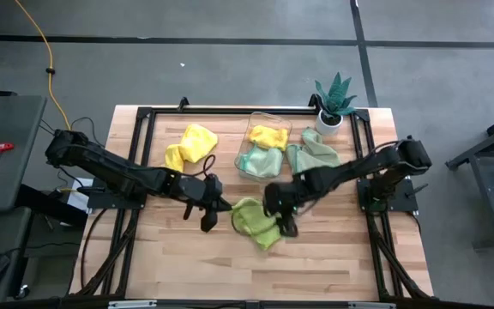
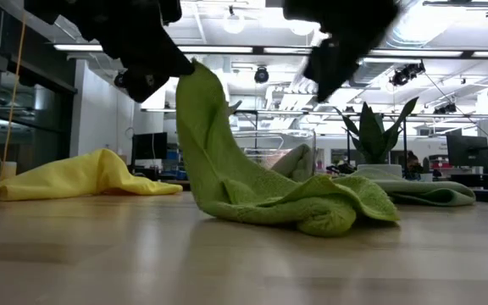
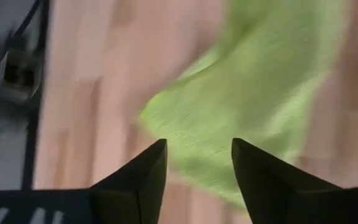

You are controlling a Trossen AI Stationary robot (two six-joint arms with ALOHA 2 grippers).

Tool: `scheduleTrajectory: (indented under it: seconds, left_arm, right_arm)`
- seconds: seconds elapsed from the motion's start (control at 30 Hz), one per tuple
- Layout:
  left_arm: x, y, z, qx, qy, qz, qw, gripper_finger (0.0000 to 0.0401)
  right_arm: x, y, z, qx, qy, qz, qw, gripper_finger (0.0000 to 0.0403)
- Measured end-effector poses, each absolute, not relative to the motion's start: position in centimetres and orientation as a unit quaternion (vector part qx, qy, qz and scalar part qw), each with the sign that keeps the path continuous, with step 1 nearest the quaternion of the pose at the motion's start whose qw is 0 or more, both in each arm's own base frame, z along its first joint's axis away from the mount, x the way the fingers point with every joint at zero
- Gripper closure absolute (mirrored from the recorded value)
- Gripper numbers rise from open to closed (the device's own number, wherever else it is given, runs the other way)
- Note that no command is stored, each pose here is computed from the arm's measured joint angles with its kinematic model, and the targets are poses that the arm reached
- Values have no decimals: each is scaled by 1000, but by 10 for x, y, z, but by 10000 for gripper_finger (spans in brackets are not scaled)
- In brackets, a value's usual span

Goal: Fold microfiber towels
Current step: Fold the green towel

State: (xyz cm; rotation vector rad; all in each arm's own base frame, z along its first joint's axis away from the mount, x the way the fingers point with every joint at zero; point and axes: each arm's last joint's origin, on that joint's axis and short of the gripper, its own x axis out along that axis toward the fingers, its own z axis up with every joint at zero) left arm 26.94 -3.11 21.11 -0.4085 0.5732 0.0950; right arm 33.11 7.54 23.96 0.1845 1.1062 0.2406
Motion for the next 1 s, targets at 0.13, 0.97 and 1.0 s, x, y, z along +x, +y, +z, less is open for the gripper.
scheduleTrajectory:
  seconds: [0.13, 0.97, 1.0]
  left_arm:
    - [274, -41, 203, -227, 290, 38, 929, 401]
    - [278, -49, 194, -271, 304, 31, 913, 401]
    - [278, -49, 194, -270, 304, 30, 913, 401]
  right_arm:
    - [321, 96, 214, 76, 521, 159, 835, 223]
    - [351, 157, 140, 79, 498, 88, 859, 264]
    - [350, 156, 142, 78, 498, 79, 860, 264]
